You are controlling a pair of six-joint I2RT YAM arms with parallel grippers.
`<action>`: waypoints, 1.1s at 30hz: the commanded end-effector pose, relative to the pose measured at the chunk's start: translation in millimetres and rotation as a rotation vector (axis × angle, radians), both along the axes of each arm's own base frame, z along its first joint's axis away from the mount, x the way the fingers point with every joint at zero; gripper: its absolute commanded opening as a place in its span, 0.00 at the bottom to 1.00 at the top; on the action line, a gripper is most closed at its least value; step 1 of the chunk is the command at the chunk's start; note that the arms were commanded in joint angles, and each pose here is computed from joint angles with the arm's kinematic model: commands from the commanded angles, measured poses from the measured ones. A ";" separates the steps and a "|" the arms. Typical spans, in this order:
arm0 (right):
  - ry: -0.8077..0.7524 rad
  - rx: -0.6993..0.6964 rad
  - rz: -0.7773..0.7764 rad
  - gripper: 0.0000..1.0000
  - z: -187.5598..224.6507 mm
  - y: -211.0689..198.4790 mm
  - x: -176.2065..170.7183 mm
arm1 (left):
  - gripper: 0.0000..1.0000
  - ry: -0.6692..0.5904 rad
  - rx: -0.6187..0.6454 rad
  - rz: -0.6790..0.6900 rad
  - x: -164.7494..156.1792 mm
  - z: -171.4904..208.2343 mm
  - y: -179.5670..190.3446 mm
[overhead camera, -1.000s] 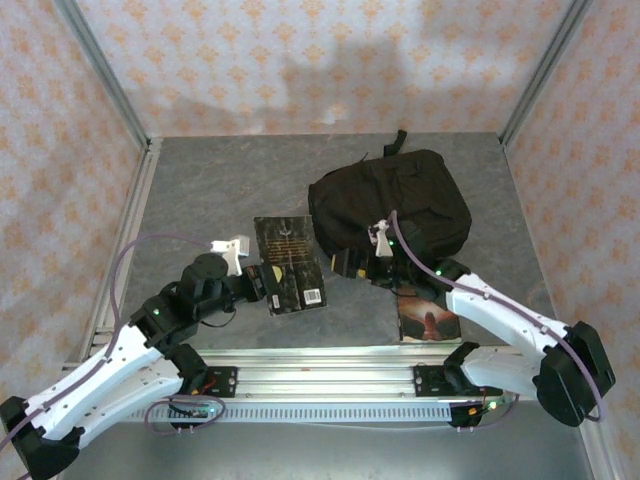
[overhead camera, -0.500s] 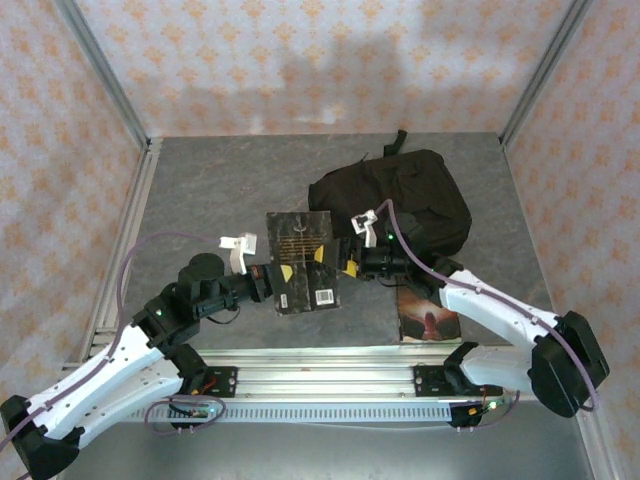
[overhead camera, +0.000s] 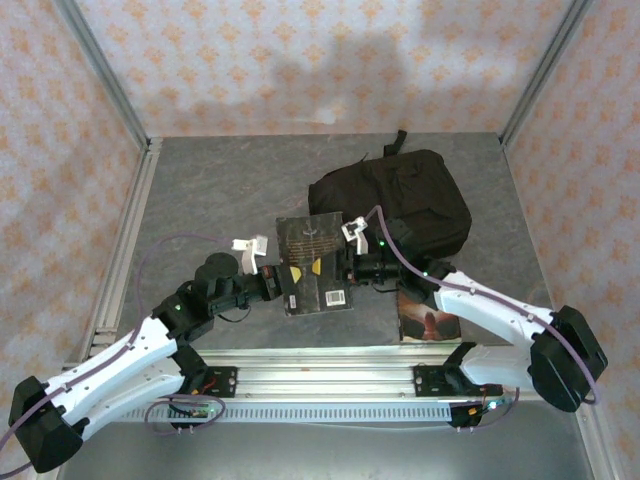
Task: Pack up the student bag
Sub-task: Rotate the book.
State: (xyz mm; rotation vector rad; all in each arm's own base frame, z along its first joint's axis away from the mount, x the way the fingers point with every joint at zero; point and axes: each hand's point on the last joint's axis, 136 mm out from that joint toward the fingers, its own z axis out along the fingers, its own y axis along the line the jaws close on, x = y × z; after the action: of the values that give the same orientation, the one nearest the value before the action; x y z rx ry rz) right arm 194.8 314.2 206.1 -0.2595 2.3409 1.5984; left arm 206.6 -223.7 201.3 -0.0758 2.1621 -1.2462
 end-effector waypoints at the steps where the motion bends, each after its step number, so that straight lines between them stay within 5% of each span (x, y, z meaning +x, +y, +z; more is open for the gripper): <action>1: -0.093 0.066 0.009 0.48 28.0 2.7 -3.5 | 0.00 -0.031 0.036 0.053 8.9 -0.1 6.9; 8: -0.065 0.009 -0.225 0.06 7.7 -14.6 27.2 | 0.11 0.115 -0.011 0.155 20.5 -46.0 7.1; 10: -0.070 0.001 -0.274 0.03 7.9 -20.4 32.5 | 0.22 0.125 -0.018 0.157 22.3 -46.0 5.0; 14: -0.098 -0.010 -0.430 0.00 10.8 -43.0 45.8 | 0.59 0.156 0.043 0.232 26.5 -45.9 18.0; 16: -0.094 0.027 -0.514 0.00 12.9 -52.9 52.8 | 0.66 0.206 0.048 0.317 28.4 -51.4 31.2; 22: -0.070 0.233 -0.772 0.06 32.9 -81.6 74.3 | 0.72 0.325 -0.247 0.467 39.9 -45.1 31.3; 25: -0.021 0.313 -0.909 0.00 33.6 -97.6 85.2 | 0.72 0.300 -0.371 0.513 45.5 -29.0 27.9; 33: 0.065 0.458 -0.928 0.00 46.1 -75.3 97.3 | 0.75 0.266 -0.513 0.526 51.0 -4.0 -0.4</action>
State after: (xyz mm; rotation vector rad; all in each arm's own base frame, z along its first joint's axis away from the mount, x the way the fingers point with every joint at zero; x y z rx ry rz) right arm 282.7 232.3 191.8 0.7953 1.8579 1.3420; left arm 241.8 -225.5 171.3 -0.8871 1.9739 -1.3911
